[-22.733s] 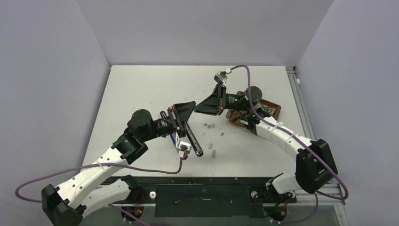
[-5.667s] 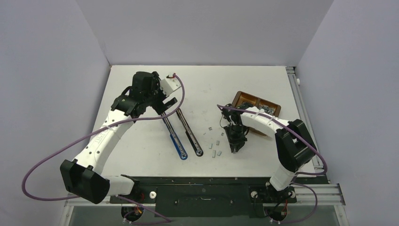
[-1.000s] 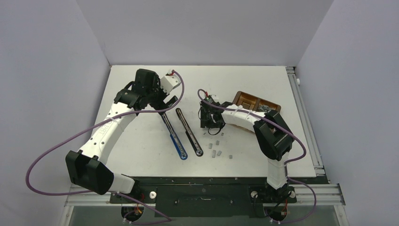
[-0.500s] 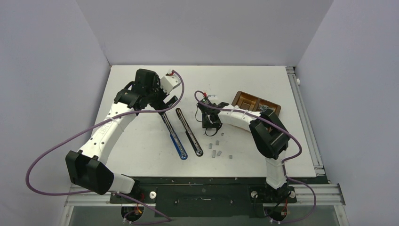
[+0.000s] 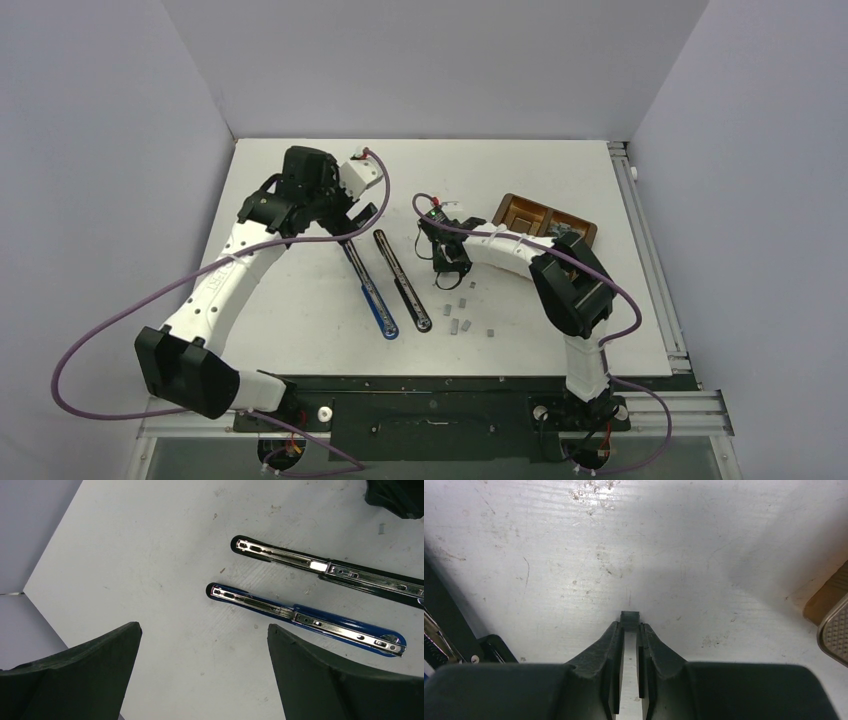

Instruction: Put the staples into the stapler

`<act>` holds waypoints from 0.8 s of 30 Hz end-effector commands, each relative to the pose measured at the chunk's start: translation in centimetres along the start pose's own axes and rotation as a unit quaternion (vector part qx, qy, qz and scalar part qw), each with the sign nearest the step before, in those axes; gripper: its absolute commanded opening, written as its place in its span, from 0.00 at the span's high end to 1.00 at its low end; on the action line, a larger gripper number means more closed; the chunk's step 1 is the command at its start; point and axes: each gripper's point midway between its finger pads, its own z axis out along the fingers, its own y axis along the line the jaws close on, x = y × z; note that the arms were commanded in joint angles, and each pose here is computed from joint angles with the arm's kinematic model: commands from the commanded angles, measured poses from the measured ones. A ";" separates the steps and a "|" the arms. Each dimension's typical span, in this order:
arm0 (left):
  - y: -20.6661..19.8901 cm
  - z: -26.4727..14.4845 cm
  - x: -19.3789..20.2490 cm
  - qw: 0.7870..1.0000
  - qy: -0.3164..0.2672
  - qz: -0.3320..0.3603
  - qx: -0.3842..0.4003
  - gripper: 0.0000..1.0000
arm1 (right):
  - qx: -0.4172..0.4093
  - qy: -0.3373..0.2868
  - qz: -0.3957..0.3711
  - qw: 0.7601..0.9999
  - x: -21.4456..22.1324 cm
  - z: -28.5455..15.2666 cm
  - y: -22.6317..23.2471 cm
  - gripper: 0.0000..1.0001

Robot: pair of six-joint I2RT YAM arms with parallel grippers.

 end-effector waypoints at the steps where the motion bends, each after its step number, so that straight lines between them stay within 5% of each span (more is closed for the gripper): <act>1: 0.2 -2.4 -3.4 0.997 -0.083 0.003 0.000 0.04 | -0.032 -0.035 -0.006 0.999 -2.6 -2.7 1.1 0.91; 7: -0.8 -4.2 -5.4 0.984 -0.160 0.081 0.014 0.04 | -0.192 -0.043 0.022 0.980 -6.4 -9.5 3.7 0.91; 11: -1.4 -6.7 -8.0 0.948 -0.263 0.179 -0.014 0.04 | -0.317 -0.051 0.032 0.946 -8.9 -15.2 4.8 0.91; 18: -5.0 -9.9 -10.3 0.807 -0.401 0.419 -0.111 0.04 | -0.520 -0.029 0.023 0.853 -9.8 -24.8 7.4 0.91; 21: -5.8 -11.3 -11.5 0.746 -0.437 0.478 -0.157 0.04 | -0.586 -0.025 0.024 0.810 -9.9 -28.1 8.3 0.91; 24: -5.9 -12.4 -12.5 0.707 -0.459 0.503 -0.190 0.04 | -0.637 -0.012 0.033 0.770 -9.5 -30.5 8.7 0.91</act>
